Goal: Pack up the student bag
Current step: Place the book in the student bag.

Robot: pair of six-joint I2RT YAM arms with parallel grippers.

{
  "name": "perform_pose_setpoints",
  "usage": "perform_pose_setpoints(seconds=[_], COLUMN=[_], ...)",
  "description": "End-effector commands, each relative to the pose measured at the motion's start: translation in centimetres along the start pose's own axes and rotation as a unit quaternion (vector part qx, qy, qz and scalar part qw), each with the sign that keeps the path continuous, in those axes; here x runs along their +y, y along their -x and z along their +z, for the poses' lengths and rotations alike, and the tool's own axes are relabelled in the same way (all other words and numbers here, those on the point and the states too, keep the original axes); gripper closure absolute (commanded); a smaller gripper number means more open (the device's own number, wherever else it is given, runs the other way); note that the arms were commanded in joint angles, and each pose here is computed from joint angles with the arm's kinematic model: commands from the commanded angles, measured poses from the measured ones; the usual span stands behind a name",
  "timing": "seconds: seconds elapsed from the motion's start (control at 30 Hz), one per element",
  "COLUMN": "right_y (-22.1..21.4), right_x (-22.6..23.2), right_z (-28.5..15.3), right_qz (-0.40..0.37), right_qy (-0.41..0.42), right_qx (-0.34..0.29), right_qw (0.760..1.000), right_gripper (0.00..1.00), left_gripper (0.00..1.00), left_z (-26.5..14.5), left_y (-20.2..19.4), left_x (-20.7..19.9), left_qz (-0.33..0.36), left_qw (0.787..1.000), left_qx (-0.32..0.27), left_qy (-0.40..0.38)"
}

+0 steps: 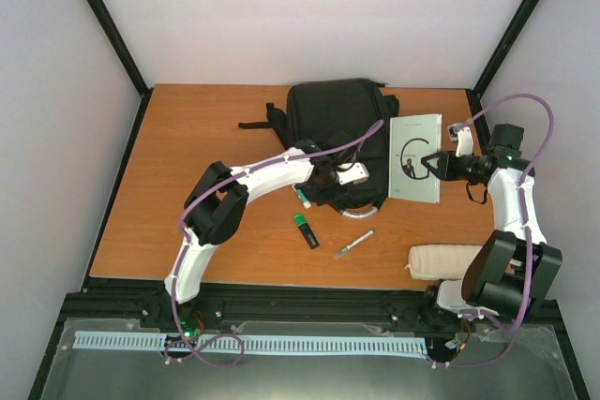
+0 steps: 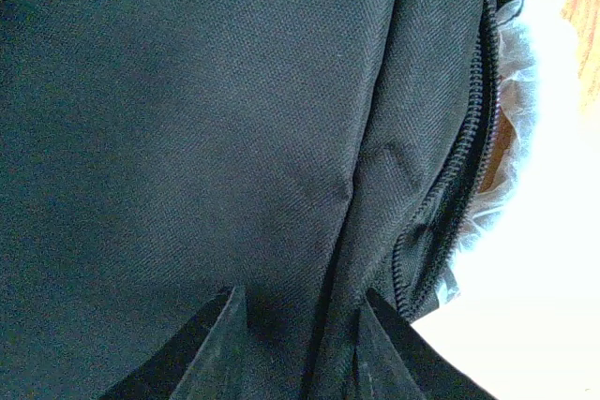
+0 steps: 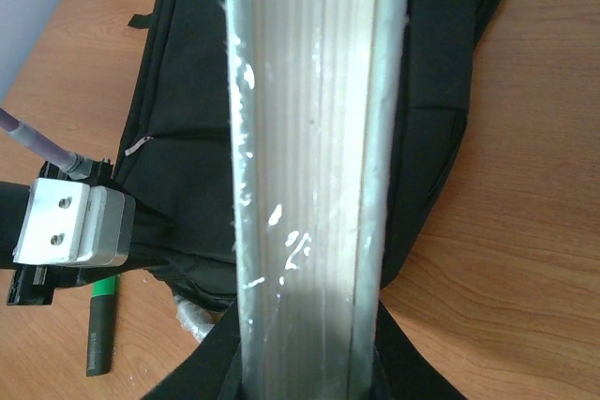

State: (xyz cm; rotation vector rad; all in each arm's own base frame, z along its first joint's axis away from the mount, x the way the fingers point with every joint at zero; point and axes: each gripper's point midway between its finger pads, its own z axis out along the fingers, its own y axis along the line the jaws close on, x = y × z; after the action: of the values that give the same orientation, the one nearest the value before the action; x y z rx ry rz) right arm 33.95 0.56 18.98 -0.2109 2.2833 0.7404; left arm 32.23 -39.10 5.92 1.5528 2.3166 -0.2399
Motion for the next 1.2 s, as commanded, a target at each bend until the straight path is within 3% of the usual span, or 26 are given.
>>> perform_pose_setpoints(seconds=[0.0,0.3,0.43,0.53,0.87,1.17], right_y=[2.3,5.1,7.7,8.0,4.5,-0.5], right_x=[1.2,1.7,2.4,4.0,8.9,8.9], right_z=[-0.8,-4.1,-7.1,-7.5,-7.8,-5.2], right_qz=[-0.032,-0.029,-0.038,-0.016,0.092,0.184], right_qy=[0.031,0.012,-0.023,0.013,0.142,0.179], right_qx=[-0.041,-0.076,-0.101,-0.089,-0.04,0.05], right_qw=[0.998,0.997,0.994,0.996,0.985,0.965], right_gripper=[0.97,0.97,0.97,0.97,0.97,0.97], left_gripper=[0.72,0.99,0.99,0.99,0.99,0.99], left_z=[-0.7,-6.6,-10.5,-12.5,-15.8,-16.0], left_y=[1.9,5.4,7.5,8.7,11.5,12.1], left_x=[0.4,1.8,3.3,4.4,8.0,9.3], left_qz=[0.007,-0.01,-0.015,-0.02,-0.069,-0.115], left_qw=[0.999,0.992,0.983,0.976,0.957,0.948], left_qx=[-0.034,-0.109,-0.148,-0.167,-0.234,-0.258], left_qy=[0.018,0.067,0.11,0.139,0.158,0.143])
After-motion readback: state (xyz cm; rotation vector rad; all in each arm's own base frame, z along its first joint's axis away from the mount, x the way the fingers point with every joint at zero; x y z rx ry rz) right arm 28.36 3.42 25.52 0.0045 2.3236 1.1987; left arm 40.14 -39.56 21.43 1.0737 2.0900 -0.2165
